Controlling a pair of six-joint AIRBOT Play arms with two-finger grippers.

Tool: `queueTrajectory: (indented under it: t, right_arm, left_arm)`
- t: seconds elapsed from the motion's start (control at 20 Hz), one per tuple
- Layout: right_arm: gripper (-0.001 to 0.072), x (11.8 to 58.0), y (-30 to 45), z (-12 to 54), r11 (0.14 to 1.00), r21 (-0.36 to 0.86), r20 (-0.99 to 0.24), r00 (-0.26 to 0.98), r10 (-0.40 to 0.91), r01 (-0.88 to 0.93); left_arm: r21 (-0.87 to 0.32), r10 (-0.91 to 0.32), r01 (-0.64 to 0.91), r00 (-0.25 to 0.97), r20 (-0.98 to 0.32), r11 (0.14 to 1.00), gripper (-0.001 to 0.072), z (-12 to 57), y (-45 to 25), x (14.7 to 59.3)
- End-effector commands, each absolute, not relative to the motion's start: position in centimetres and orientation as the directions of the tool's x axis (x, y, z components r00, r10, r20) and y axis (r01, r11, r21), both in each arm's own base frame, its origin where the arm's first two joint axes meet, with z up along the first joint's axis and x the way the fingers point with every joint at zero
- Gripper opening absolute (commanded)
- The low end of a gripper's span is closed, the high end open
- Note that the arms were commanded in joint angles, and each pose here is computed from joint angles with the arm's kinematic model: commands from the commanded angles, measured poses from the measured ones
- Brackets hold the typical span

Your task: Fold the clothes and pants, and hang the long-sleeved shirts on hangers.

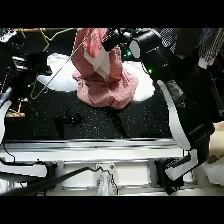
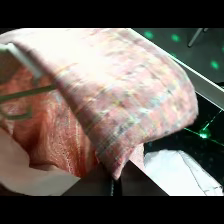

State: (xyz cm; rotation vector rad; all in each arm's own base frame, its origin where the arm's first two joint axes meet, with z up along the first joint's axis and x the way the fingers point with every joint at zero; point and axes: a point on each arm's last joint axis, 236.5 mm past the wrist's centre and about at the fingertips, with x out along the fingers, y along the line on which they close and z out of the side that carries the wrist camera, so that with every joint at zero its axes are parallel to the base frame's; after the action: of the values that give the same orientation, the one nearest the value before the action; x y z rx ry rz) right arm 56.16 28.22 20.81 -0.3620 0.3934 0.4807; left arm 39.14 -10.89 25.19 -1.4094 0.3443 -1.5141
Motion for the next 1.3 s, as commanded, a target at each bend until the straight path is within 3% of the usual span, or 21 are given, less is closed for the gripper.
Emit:
queueTrajectory:
  t: [0.0, 0.4, 1.0, 1.25]
  right_arm:
    - [0.0019, 56.3, 27.9, 20.9, 0.830, -0.240, -0.443, 0.818, 0.368, -0.504]
    - [0.0019, 55.7, 29.1, 20.8, 0.831, -0.167, -0.446, 0.792, 0.417, -0.531]
    - [0.0019, 51.6, 32.1, 19.4, 0.770, -0.120, -0.542, 0.692, 0.477, -0.626]
    - [0.0019, 47.2, 35.2, 21.2, 0.664, -0.210, -0.555, 0.646, 0.523, -0.718]
  left_arm:
    - [-0.803, -0.843, 0.434, 0.158, 0.514, -0.408, 0.0011, 24.0, -11.8, 37.8]
    - [-0.835, -0.858, 0.362, 0.151, 0.492, -0.415, 0.0011, 22.0, -16.1, 37.4]
    - [-0.866, -0.837, 0.384, 0.313, 0.449, -0.321, 0.0011, 19.9, -15.3, 41.6]
    - [-0.816, -0.738, 0.378, 0.367, 0.566, -0.438, 0.0011, 20.0, -13.5, 43.6]
